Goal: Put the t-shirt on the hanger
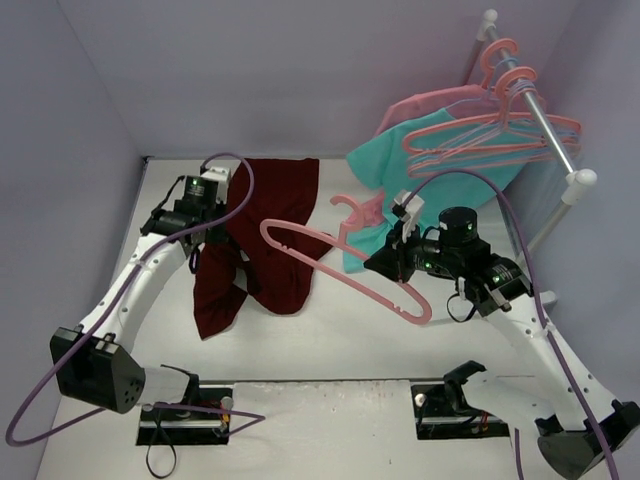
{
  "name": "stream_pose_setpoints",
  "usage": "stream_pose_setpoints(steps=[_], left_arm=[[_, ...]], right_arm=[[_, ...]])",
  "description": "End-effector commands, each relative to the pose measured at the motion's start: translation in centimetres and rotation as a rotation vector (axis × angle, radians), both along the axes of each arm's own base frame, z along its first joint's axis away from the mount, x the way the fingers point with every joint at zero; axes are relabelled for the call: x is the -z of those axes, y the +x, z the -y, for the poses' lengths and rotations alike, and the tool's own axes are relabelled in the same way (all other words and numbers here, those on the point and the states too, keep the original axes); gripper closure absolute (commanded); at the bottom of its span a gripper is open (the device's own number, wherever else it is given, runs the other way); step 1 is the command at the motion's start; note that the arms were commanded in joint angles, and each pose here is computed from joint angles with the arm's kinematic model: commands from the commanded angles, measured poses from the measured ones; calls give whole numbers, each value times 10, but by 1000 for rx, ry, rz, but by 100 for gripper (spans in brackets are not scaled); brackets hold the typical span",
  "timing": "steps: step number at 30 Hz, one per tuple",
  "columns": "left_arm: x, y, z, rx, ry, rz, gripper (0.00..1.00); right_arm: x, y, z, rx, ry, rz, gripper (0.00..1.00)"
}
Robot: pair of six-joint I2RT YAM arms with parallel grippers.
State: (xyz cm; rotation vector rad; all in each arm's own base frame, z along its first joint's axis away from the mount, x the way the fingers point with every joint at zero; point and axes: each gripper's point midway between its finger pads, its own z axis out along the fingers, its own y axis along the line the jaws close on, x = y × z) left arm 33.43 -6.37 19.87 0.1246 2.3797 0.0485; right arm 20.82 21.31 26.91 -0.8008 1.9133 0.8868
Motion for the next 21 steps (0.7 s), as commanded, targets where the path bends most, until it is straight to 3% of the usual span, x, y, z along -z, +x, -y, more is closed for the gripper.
stream_pose_setpoints(steps=[1, 9, 21], left_arm=[[-34, 14, 7, 47, -22, 68, 100], [-67, 16, 17, 90, -49, 44, 100], [-71, 10, 23, 167, -16, 8, 100]], right_arm=[[-29, 0, -18, -128, 45, 111, 100], [-48, 7, -32, -180, 47, 168, 100], [-59, 15, -51, -222, 33, 225, 100]])
